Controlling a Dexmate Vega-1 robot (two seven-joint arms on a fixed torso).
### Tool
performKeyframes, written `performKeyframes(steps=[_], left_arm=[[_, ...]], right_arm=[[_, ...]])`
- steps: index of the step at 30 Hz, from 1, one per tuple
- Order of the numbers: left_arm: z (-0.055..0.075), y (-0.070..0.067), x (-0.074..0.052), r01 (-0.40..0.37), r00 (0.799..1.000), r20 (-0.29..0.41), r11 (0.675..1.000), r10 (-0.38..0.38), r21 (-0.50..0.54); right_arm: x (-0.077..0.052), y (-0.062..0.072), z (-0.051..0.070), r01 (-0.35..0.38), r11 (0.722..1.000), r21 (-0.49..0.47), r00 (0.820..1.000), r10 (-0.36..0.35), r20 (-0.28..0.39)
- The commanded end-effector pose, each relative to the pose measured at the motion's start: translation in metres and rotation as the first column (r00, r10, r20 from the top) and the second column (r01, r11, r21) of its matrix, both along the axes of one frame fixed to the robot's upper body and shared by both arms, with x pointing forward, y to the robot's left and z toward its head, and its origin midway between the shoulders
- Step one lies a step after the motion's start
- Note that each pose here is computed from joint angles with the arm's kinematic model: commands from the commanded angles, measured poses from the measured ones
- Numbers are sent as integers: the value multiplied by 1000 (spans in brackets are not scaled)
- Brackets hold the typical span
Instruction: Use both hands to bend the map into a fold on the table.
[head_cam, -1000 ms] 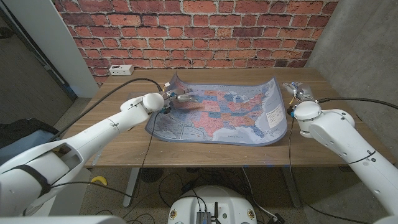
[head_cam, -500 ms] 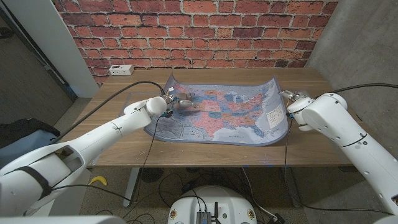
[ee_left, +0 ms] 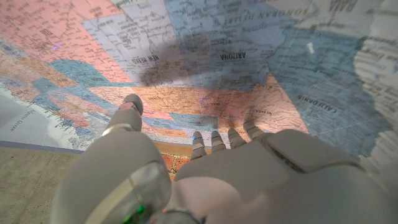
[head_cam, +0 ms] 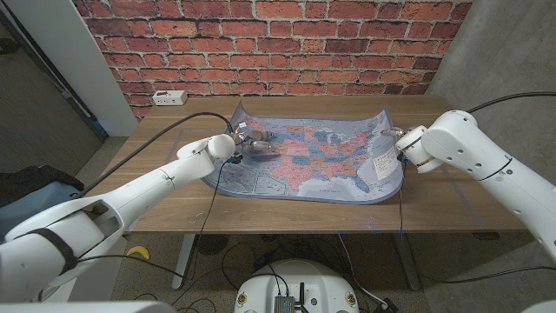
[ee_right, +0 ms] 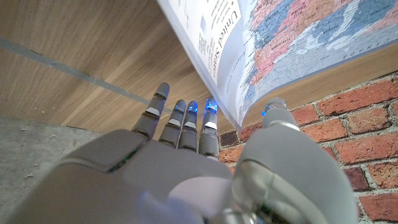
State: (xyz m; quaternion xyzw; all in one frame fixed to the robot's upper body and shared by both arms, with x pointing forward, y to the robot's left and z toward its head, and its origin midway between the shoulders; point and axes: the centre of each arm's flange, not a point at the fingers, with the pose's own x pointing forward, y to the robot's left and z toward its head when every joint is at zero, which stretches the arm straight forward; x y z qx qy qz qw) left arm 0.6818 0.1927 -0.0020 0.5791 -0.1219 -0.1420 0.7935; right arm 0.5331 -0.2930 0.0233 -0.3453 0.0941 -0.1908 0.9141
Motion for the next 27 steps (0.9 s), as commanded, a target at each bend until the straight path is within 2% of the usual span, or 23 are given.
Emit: performKeyframes(steps=[1,6,11,18,23,27], left_arm=[[-6,-2,2,1,1000,-21,1000,0,11],[-7,-1,0,3,1000,-17,1000,-3,2],[-8,0,-1,5,1000,-14,1000,-5,-7],[-9,3,-4,8,1000,-13,1000,-9,-16],[-7,4,-6,17,1000,-6,1000,-17,-20],[-5,4,-9,33,999,5,999,-33,-27]], right_arm=[[3,11,10,-30,995,-96,991,17,-133],[4,16,13,-16,987,-159,995,0,-100],[7,21,14,-15,978,-209,995,-7,-100],[11,26,9,15,960,-281,999,-29,-46],[5,27,5,89,952,-292,993,-62,101],[-7,26,8,170,942,-288,966,-102,238]])
